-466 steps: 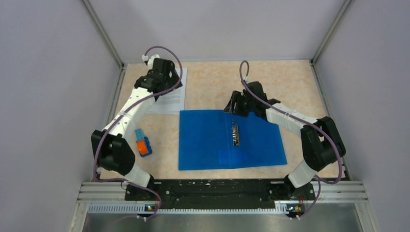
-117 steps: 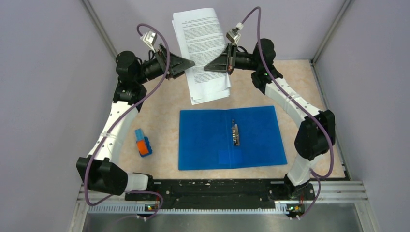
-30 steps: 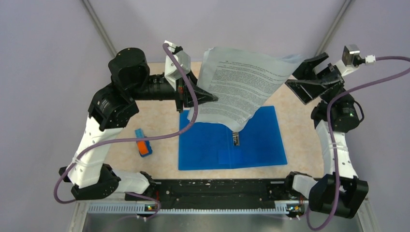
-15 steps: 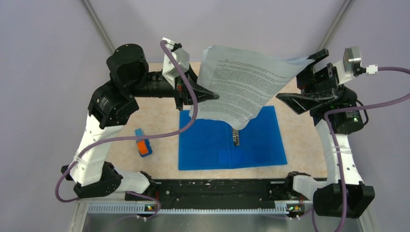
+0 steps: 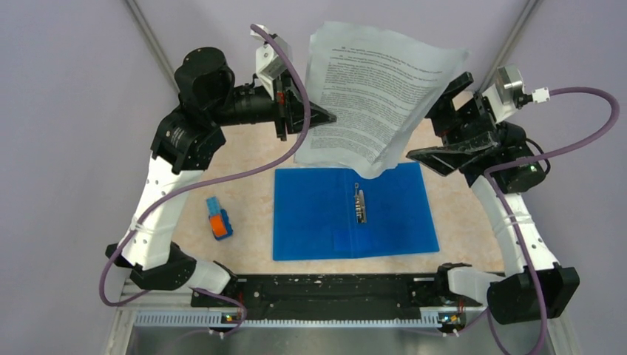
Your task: Put the files into the folder
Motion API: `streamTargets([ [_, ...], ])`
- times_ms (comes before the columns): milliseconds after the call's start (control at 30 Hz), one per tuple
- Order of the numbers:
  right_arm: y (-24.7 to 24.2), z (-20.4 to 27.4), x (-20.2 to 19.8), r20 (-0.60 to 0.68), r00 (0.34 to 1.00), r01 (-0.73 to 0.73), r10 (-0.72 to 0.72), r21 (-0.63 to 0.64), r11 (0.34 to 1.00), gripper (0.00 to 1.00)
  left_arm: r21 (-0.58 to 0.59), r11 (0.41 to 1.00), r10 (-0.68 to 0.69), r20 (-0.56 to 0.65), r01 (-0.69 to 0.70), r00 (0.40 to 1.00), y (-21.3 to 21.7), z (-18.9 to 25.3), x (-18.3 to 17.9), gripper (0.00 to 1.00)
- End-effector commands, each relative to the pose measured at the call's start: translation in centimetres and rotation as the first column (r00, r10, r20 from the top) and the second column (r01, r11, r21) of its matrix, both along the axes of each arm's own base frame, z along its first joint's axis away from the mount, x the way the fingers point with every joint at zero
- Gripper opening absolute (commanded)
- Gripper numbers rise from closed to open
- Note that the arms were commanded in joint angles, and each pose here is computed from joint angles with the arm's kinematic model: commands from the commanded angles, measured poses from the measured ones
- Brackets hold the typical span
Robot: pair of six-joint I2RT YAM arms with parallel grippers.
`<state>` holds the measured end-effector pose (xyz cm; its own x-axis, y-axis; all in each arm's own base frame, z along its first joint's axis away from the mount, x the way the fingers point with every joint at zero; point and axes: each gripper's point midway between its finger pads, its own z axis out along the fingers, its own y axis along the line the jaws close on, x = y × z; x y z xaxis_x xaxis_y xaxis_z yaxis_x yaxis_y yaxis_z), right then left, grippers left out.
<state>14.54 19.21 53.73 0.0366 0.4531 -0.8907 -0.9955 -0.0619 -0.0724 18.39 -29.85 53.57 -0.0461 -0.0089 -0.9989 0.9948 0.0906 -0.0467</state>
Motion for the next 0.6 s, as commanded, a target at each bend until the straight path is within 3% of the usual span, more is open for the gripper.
streamTargets([
  [0,0.5,0.9,0.2,0.026,0.999,0.035,-0.035,0.008,0.999,0.95,-0.075,0.997,0.036,0.008,-0.035,0.999,0.1,2.1,0.7,0.0],
  [267,2.0,-0.6,5.5,-0.16,0.961,0.224,-0.225,-0.024,0.974,0.72,-0.046,0.99,0.125,-0.097,-0.13,0.987,-0.6,-0.3,3.5,0.0],
  [567,1.6,-2.3,9.8,-0.238,0.873,0.41,-0.425,-0.113,0.905,0.25,-0.035,0.966,0.248,-0.157,-0.256,0.956,0.3,-1.4,6.0,0.0],
])
